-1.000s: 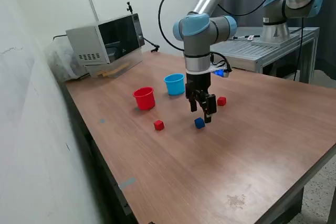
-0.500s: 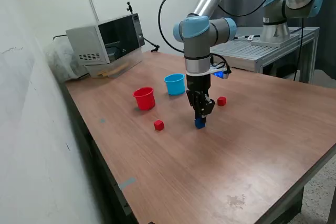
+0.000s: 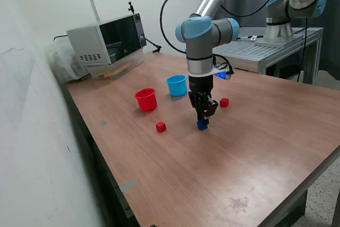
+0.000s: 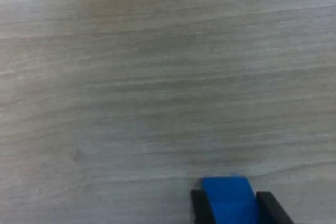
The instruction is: Place red objects in the red bin, and blue objects in the blue bin.
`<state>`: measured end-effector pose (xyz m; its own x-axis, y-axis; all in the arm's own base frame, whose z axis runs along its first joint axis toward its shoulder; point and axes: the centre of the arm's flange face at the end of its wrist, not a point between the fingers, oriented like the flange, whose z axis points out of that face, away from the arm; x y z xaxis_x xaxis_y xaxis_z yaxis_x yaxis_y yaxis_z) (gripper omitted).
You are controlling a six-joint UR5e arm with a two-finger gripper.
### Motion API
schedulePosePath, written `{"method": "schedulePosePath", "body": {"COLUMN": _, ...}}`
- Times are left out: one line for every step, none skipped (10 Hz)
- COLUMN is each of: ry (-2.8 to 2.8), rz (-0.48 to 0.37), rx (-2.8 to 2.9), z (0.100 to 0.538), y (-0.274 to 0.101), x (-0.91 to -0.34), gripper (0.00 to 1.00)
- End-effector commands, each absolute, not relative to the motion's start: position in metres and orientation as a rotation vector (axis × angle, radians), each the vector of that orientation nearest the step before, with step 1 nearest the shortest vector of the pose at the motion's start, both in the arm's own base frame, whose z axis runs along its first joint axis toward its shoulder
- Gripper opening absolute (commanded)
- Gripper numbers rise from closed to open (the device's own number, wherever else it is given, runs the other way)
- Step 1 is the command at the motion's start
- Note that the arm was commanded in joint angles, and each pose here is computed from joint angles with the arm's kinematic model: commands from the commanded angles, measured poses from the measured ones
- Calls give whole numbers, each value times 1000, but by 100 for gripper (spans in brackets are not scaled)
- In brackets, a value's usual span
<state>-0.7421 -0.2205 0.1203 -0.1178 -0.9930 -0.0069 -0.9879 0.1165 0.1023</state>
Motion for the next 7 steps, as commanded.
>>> {"method": "schedulePosePath", "body": {"ry": -2290, "rz": -124, "rx": 2056, "z": 118, "y": -221, "x": -744, "gripper": 0}}
{"method": "schedulePosePath", "body": {"ry": -2265, "rz": -134, "rx": 2077, "z": 123, "y": -221, "x": -746, "gripper": 0}}
{"method": "schedulePosePath", "body": {"ry": -2249, "rz": -144, "rx": 2082, "z": 135, "y": -221, "x": -746, "gripper": 0}}
{"method": "schedulePosePath", "body": {"ry": -2230, "rz": -164, "rx": 2073, "z": 161, "y": -220, "x": -743, "gripper": 0}}
{"method": "schedulePosePath", "body": {"ry": -2208, "rz": -195, "rx": 2051, "z": 196, "y": -220, "x": -742, "gripper": 0}}
{"method": "schedulePosePath", "body": {"ry": -2195, "rz": -208, "rx": 2045, "z": 227, "y": -219, "x": -734, "gripper": 0}}
{"method": "schedulePosePath", "body": {"ry": -2195, "rz": -212, "rx": 2045, "z": 249, "y": -213, "x": -718, "gripper": 0}}
